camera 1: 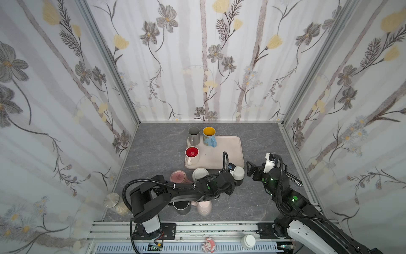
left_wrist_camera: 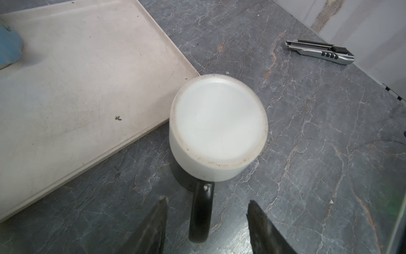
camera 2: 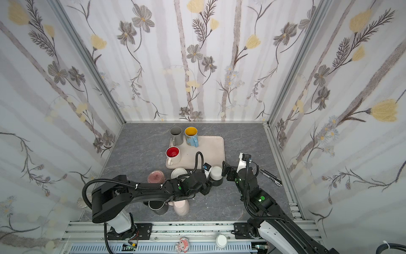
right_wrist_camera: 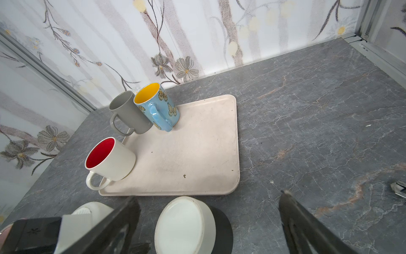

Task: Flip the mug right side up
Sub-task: 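Lift the black mug off the table with the left gripper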

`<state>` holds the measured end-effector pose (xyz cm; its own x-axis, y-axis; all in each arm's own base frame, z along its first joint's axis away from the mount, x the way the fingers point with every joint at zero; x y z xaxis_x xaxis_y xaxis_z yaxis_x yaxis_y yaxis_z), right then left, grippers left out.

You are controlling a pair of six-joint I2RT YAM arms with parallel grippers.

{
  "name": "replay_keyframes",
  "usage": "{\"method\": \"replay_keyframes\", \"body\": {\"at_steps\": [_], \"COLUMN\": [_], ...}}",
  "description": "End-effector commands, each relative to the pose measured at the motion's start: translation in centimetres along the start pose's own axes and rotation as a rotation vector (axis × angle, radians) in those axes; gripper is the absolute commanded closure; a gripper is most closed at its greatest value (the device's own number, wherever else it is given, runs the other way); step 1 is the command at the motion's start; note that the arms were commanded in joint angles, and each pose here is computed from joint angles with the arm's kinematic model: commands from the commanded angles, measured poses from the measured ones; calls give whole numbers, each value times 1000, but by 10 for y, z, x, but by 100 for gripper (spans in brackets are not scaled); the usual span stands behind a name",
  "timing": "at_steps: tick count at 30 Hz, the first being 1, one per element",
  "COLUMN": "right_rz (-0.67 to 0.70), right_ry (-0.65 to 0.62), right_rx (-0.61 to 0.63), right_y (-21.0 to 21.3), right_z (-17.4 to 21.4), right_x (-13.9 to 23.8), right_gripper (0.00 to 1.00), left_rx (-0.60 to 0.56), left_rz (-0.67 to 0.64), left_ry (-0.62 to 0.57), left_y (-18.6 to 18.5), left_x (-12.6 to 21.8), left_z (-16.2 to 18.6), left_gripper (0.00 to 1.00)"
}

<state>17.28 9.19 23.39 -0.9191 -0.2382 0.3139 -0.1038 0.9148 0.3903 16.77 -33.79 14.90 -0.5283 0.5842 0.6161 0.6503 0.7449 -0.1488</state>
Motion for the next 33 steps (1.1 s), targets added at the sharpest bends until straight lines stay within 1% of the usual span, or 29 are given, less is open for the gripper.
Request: {"method": "replay_keyframes", "body": {"at_steps": [1, 3, 8, 10, 13, 17, 20, 22, 32, 33], "right_rz": [-10, -12, -16, -14, -16, -17, -20, -23, -28, -28], "right_ry": [-15, -16, -13, -16, -16, -14, -18, -19, -16, -17], "right_rx": [-20, -21, -21, -21, -25, -24, -28, -27, -31, -31], "right_y": [1, 1, 1, 1, 0, 0, 1, 1, 1, 1], "right_z": [-2, -2, -1, -2, -1, -1, -2, -3, -2, -2], "right_x": [0, 1, 1, 1, 1, 2, 2, 3, 3, 3], "right_gripper": [2, 2, 2, 2, 2, 2, 2, 2, 2, 2], "left_rx": [-28, -43, -67, -82, -98, -109, -120, -120, -145, -146], "left_rz": [-16, -39, -55, -63, -79, -82, -102, -103, -100, -99], "left_ry": [-21, -13, -4, 6, 13, 13, 24, 19, 5, 4], "left_y": [-2, -1, -1, -2, -2, -3, -2, -1, -1, -2], "left_x": [-4, -8, -14, -18, -23, -27, -30, -30, -30, -30], "left_z": [-4, -2, 0, 1, 1, 1, 3, 3, 2, 2], "left_gripper": [52, 53, 54, 57, 58, 68, 70, 73, 99, 100]}}
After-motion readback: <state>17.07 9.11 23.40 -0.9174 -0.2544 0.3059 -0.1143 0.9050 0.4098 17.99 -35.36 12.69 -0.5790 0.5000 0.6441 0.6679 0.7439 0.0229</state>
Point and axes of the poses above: each gripper's point midway between its finger pads, its own x axis back along the fingers, its own y axis along the line the jaws close on, z = x × y, the point moved 10 cm from there along x, back along the fingers, and after that the axes turned 1 degree about -x, right-handed, at the moved point
